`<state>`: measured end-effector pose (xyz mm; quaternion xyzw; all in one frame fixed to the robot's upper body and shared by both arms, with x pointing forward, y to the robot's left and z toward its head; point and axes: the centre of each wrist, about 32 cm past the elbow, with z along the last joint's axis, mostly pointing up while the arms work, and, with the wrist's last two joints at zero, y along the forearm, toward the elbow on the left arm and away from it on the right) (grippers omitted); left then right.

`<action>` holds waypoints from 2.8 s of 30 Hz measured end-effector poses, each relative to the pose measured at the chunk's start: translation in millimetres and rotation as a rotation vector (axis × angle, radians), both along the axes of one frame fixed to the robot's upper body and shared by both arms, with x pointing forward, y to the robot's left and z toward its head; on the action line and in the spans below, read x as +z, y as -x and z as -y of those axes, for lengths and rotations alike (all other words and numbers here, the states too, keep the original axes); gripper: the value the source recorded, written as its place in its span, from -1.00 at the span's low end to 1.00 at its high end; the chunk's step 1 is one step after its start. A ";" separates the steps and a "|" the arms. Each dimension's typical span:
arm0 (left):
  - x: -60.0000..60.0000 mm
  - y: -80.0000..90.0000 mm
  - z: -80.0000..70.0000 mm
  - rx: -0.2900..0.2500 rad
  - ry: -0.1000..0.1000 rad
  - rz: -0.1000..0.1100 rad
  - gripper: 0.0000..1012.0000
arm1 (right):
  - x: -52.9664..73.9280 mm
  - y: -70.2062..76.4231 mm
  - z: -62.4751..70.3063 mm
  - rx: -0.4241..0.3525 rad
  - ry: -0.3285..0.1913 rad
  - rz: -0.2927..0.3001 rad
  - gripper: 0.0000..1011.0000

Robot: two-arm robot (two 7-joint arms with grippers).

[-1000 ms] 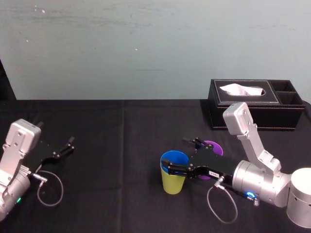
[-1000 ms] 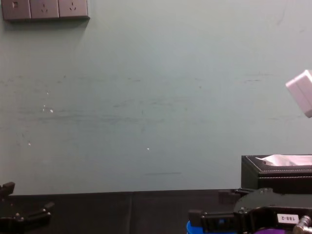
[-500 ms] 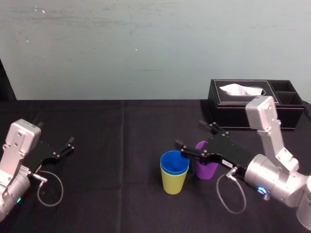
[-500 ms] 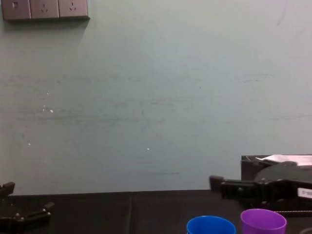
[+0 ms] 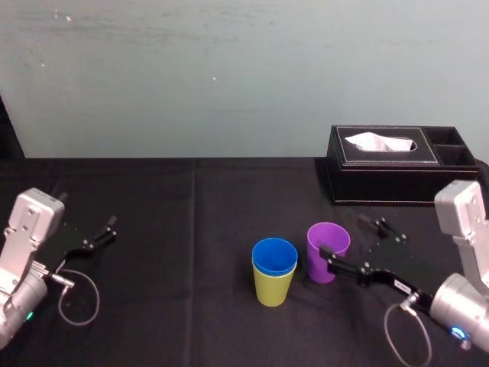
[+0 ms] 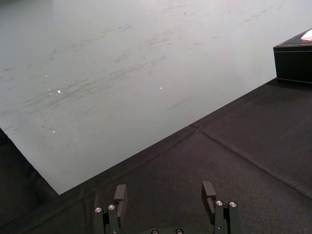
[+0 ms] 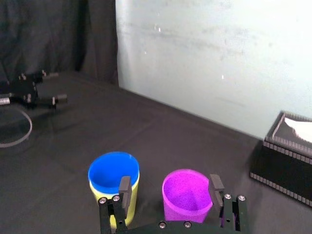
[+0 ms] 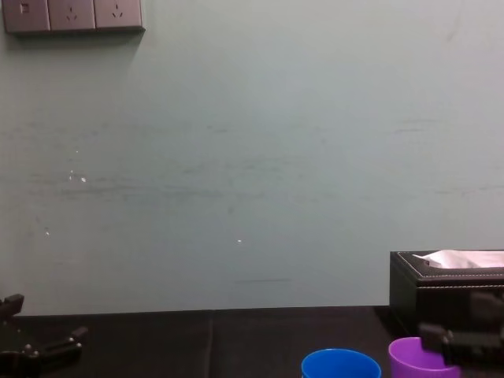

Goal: Stack the three plastic cups sequentially using one hand.

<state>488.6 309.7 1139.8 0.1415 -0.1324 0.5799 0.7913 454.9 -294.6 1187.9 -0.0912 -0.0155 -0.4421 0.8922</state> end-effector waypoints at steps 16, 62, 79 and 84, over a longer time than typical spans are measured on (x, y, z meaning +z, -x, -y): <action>0.0 0.0 0.0 0.000 0.000 0.000 0.98 | -25.1 11.9 9.7 -0.058 0.054 -0.067 0.98; 0.0 0.0 0.0 0.000 0.000 0.000 0.98 | -39.6 -43.7 -15.2 -0.112 0.041 -0.209 0.98; 0.0 0.0 0.0 0.000 0.000 0.000 0.98 | -39.9 -47.2 -19.0 -0.104 0.029 -0.208 0.98; 0.0 0.0 0.0 0.000 0.000 0.000 0.98 | -40.2 -48.1 -20.1 -0.103 0.027 -0.207 0.98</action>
